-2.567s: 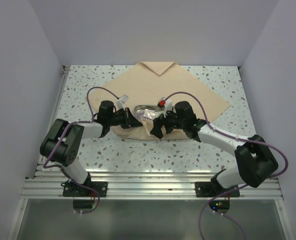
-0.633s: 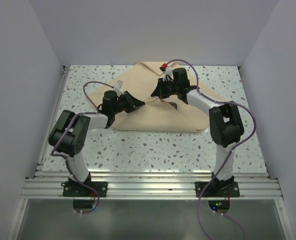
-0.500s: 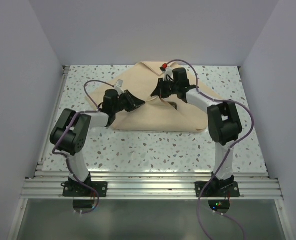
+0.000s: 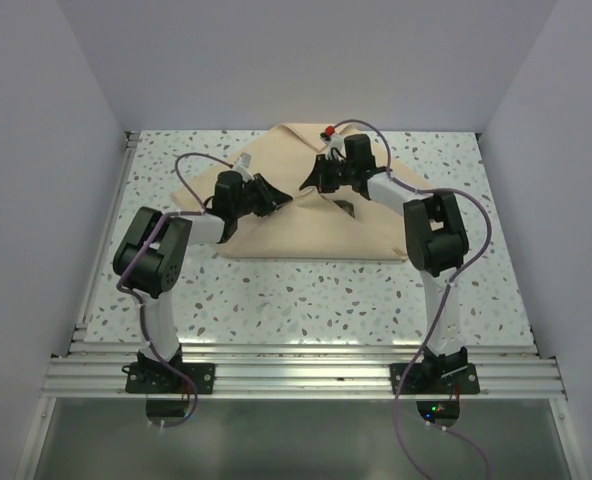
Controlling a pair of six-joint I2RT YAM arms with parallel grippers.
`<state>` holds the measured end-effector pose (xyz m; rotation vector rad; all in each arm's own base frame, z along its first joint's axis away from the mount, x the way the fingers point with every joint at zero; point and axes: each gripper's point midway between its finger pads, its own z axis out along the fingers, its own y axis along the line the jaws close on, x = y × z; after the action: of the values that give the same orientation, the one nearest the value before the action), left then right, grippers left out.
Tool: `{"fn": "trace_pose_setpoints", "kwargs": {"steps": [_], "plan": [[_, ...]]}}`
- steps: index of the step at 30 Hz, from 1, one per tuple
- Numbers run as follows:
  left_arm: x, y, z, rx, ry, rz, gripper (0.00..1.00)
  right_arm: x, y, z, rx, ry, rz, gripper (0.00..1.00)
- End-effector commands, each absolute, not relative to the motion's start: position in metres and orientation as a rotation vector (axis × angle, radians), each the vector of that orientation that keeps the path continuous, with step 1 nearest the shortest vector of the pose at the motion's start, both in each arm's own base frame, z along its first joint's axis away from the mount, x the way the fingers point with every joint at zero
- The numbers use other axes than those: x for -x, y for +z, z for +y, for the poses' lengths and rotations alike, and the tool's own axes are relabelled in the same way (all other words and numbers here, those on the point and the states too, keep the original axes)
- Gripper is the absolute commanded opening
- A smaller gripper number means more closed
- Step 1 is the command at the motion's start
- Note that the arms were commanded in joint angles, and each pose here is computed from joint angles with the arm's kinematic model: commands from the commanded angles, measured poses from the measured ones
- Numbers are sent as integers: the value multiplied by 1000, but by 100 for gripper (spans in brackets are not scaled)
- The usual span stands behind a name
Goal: Prepare the surgical pack
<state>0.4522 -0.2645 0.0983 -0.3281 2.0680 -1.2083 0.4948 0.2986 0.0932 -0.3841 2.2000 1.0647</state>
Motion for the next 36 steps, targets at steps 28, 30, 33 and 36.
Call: {"fn": "trace_pose_setpoints", "kwargs": {"steps": [28, 30, 33, 36], "plan": [[-466, 128, -247, 180, -982, 2049, 31, -493, 128, 266, 456, 1341, 1992, 67], [-464, 130, -245, 167, -964, 2052, 31, -494, 124, 267, 468, 1331, 2004, 65], [-464, 134, -243, 159, -950, 2050, 32, -492, 117, 268, 472, 1332, 2018, 62], [-465, 139, -245, 146, -956, 2049, 33, -490, 114, 269, 484, 1341, 2021, 58]]}}
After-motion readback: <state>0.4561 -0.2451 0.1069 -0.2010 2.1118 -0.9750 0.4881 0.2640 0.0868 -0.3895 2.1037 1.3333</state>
